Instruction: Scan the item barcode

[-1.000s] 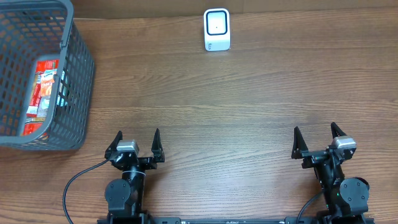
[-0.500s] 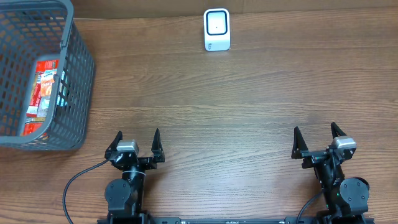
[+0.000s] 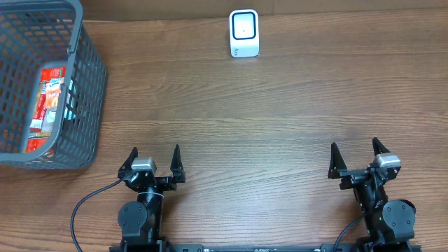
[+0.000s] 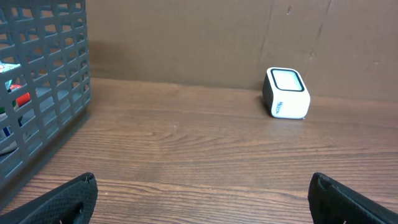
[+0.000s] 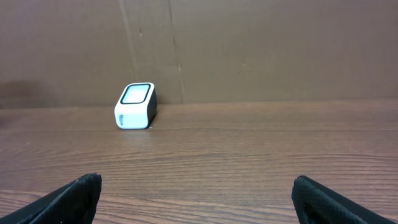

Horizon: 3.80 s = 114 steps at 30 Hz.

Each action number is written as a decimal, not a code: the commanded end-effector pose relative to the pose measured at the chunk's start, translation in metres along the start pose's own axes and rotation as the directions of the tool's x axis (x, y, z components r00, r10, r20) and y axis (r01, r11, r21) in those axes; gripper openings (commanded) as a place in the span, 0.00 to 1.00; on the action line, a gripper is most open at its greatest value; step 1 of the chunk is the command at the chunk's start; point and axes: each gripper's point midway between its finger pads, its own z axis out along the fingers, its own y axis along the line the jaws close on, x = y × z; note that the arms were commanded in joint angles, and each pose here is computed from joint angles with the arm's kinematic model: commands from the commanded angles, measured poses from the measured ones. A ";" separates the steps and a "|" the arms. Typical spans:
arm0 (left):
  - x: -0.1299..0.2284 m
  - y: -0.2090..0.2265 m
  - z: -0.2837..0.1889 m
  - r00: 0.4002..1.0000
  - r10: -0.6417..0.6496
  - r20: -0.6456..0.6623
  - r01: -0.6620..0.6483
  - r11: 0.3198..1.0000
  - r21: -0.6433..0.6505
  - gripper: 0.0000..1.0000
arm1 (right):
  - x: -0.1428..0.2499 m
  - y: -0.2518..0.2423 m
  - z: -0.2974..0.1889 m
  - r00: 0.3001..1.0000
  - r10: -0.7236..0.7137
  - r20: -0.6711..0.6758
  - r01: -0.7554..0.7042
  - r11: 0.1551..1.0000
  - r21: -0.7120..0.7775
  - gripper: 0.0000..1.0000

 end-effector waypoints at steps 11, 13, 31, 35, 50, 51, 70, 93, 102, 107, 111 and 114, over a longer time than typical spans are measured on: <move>0.000 -0.001 0.000 1.000 0.016 0.006 -0.016 1.000 0.004 1.00 | 0.002 0.000 0.000 1.000 -0.001 0.004 0.001 1.000 -0.003 1.00; 0.000 -0.001 0.000 1.000 0.016 0.006 -0.016 1.000 0.004 1.00 | 0.002 0.000 0.000 1.000 -0.001 0.004 0.001 1.000 -0.003 1.00; 0.000 0.000 0.000 1.000 0.031 0.006 -0.031 1.000 -0.006 1.00 | 0.002 0.000 0.000 1.000 -0.001 0.004 0.001 1.000 -0.003 1.00; -0.001 0.004 0.000 0.999 0.031 0.009 -0.031 0.999 -0.025 1.00 | 0.002 0.000 0.000 1.000 -0.001 0.004 0.001 1.000 -0.003 1.00; -0.003 0.013 -0.001 0.999 0.030 0.016 -0.029 0.997 -0.078 1.00 | 0.002 0.000 0.000 1.000 -0.001 0.004 0.001 1.000 -0.003 1.00; -0.002 0.010 -0.001 0.999 0.030 0.012 -0.029 0.998 -0.059 1.00 | 0.002 0.000 0.000 1.000 -0.001 0.004 0.001 1.000 -0.003 1.00; -0.101 -0.024 -0.057 0.983 -0.141 -0.120 0.147 0.988 0.043 1.00 | 0.002 0.000 0.000 1.000 -0.001 0.004 0.001 1.000 -0.003 1.00; -0.210 -0.087 0.021 0.689 -0.017 -0.725 0.250 0.944 0.216 1.00 | 0.002 0.000 0.000 1.000 -0.001 0.004 0.001 1.000 -0.003 1.00; -0.213 -0.023 0.085 0.759 -0.047 -0.649 0.077 0.997 0.018 1.00 | 0.002 0.000 0.000 1.000 -0.001 0.004 0.001 1.000 -0.003 1.00; -0.240 0.039 0.099 0.840 -0.060 -0.540 0.009 0.995 -0.096 1.00 | 0.002 0.000 0.000 1.000 -0.001 0.004 0.001 1.000 -0.003 1.00; -0.253 0.115 0.092 0.869 -0.102 -0.484 -0.078 0.938 -0.337 1.00 | 0.002 0.000 0.000 1.000 -0.001 0.004 0.001 1.000 -0.003 1.00; -0.252 0.152 0.089 0.874 -0.147 -0.463 -0.071 0.904 -0.421 1.00 | 0.002 0.000 0.000 1.000 -0.001 0.004 0.001 1.000 -0.003 1.00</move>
